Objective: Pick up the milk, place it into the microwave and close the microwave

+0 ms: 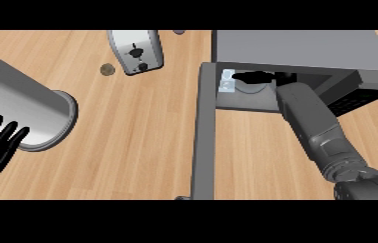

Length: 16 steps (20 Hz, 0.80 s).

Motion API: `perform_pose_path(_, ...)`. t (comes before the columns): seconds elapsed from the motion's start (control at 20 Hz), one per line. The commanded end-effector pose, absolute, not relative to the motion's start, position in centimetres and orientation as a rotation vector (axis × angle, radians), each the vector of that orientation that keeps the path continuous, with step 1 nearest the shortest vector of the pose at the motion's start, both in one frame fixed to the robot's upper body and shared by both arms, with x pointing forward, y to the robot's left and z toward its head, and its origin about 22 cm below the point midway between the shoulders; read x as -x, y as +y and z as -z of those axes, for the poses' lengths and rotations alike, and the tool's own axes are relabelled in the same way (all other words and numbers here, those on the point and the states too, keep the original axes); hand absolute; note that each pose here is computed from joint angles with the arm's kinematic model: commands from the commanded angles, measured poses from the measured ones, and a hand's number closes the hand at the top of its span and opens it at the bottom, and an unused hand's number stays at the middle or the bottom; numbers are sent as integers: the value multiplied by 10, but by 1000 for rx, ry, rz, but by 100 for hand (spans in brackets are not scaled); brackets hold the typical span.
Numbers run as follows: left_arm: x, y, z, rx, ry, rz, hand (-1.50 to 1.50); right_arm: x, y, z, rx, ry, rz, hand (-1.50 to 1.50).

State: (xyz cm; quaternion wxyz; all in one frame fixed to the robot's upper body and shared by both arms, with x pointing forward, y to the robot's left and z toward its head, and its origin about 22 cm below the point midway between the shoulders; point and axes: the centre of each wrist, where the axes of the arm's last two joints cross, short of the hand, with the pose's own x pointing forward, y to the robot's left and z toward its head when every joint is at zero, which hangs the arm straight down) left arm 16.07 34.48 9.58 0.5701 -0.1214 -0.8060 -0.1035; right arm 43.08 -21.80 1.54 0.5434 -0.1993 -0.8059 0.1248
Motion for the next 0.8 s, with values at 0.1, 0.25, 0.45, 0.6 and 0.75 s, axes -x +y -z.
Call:
perform_pose_path(0.1, -163, 324, -98, 321, -1884, 267, 150, -403, -212, 32, 284, -1884, -172, -150)
perform_pose_path(0.25, -171, 320, -100, 384, -1867, 281, 150, -399, -239, 33, 138, -1870, -159, -150)
perform_pose_path(0.45, -182, 297, -100, 382, -1829, 291, 150, -382, -222, 59, 30, -1851, -111, -150)
perform_pose_path(0.6, -174, 286, -102, 433, -1802, 303, 150, -372, -220, 70, 13, -1866, -91, -150)
perform_pose_path(0.75, -178, 270, -91, 418, -1793, 306, 150, -359, -216, 82, 7, -1848, -104, -150)
